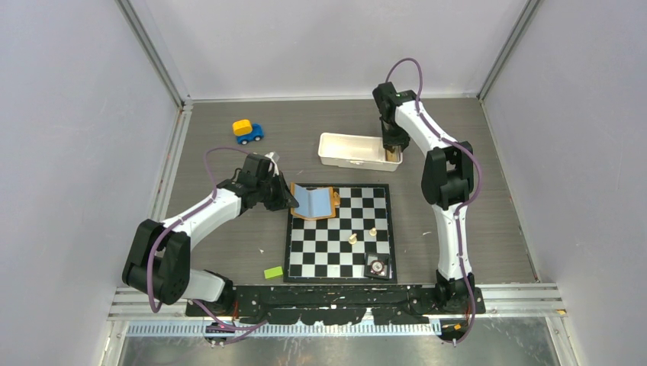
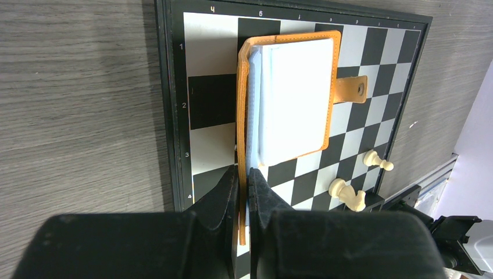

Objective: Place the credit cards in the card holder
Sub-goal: Pick up the credit card from the storage box.

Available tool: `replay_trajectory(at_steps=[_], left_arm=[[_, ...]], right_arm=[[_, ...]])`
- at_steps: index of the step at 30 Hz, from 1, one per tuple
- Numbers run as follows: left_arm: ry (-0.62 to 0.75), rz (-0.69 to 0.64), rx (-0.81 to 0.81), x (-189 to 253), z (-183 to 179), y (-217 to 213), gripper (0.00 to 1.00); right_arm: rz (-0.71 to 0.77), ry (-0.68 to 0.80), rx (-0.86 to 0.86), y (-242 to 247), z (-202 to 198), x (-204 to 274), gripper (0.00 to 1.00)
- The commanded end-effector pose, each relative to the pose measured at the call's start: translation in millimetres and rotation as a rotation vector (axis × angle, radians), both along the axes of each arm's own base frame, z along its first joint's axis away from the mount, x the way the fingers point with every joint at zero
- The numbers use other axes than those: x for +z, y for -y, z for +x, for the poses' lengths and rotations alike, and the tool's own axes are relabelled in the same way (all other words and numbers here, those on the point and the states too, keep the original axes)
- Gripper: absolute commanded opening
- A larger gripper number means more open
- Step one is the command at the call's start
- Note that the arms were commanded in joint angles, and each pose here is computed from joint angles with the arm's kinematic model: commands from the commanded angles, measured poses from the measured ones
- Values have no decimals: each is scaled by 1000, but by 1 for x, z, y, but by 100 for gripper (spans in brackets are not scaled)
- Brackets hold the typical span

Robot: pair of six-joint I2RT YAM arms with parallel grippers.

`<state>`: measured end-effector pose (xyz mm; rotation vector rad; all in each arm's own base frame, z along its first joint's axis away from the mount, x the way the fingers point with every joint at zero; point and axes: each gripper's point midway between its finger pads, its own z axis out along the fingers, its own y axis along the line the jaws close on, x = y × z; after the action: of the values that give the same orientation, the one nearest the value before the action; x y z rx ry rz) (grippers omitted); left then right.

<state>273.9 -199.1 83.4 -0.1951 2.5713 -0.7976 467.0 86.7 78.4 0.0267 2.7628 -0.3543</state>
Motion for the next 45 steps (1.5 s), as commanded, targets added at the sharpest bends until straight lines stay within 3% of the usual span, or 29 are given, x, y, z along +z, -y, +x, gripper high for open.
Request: replay_trajectory(at_steps=[1,13,23,37,45], left_arm=[[45,-43,-7,16,6,5,0],[44,-43,-3,16,5,5,0],[46,-37,2,15,3,3,0],[45,-43,16,14,1,1,0],[15,-64,9,5,-5,4,0]], right_arm=[[-8,80,5,3,5,39,31],[21,69,8,-3,5,35,17],[178,118,26,-29,6,60,1],[318,226,43,-43,-15,132,1],[629,244,147,-96,-66,162,0]])
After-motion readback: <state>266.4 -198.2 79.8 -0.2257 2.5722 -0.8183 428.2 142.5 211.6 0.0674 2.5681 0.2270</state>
